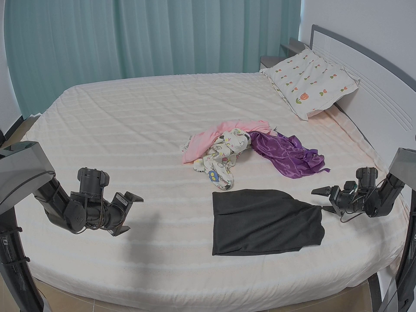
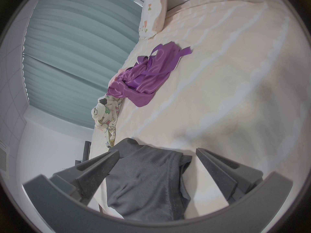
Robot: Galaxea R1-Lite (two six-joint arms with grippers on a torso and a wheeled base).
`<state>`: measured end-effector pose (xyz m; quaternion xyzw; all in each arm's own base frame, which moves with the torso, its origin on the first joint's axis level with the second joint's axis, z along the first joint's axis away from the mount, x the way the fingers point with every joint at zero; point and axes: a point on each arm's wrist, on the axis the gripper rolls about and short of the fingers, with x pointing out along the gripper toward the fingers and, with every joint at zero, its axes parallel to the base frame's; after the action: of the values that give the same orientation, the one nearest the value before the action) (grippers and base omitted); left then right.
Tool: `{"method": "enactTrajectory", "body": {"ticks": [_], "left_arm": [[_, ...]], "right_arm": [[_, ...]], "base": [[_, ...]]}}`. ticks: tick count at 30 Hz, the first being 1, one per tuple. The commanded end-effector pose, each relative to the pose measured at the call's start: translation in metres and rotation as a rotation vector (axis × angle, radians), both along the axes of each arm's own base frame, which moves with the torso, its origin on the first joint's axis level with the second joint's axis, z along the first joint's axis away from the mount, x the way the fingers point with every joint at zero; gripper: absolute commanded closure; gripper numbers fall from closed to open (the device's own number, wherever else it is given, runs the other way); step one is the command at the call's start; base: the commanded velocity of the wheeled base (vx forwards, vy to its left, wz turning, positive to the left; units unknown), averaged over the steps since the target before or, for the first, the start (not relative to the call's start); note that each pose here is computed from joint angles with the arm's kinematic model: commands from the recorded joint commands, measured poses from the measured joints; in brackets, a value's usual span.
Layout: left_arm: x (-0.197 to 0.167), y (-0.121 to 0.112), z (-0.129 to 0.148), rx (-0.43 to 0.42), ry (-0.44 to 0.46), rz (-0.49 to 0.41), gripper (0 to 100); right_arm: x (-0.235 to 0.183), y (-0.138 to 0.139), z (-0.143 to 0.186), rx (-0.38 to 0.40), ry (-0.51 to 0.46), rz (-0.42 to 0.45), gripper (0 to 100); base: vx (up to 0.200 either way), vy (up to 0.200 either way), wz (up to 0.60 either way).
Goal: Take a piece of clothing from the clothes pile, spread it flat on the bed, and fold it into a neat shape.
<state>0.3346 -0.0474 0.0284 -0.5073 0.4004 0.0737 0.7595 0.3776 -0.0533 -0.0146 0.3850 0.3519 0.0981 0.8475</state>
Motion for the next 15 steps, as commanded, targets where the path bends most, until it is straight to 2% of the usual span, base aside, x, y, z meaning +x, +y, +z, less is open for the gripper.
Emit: {"method": "enactTrajectory", "body": {"ticks": [1,3,4,7,12,15], "left_arm": [[0.000,0.000,0.000,0.000,0.000,0.000,0],[0.000,0.000,0.000,0.000,0.000,0.000,0],[0.000,0.000,0.000,0.000,0.000,0.000,0],[0.000,0.000,0.000,0.000,0.000,0.000,0],[0.000,0.000,0.000,0.001,0.000,0.001,0],[0.000,0.000,0.000,0.000,0.000,0.000,0]], "right_arm": [[0.008,0.015,-0.009,0.002,0.010,0.039,0],[0.009,0.022,-0.013,0.001,0.021,0.056,0],[0.009,0.022,-0.012,0.000,0.020,0.055,100],[0.014,0.034,-0.016,-0.004,0.035,0.077,100],[0.014,0.030,-0.011,-0.011,0.023,0.040,100],[0.009,0.028,0.004,-0.005,0.008,0.018,100]], "base": [[0.000,0.000,0.00],[0.000,0.000,0.00],[0.000,0.000,0.00],[0.000,0.000,0.00],[0.000,0.000,0.00],[0.000,0.000,0.00]]}}
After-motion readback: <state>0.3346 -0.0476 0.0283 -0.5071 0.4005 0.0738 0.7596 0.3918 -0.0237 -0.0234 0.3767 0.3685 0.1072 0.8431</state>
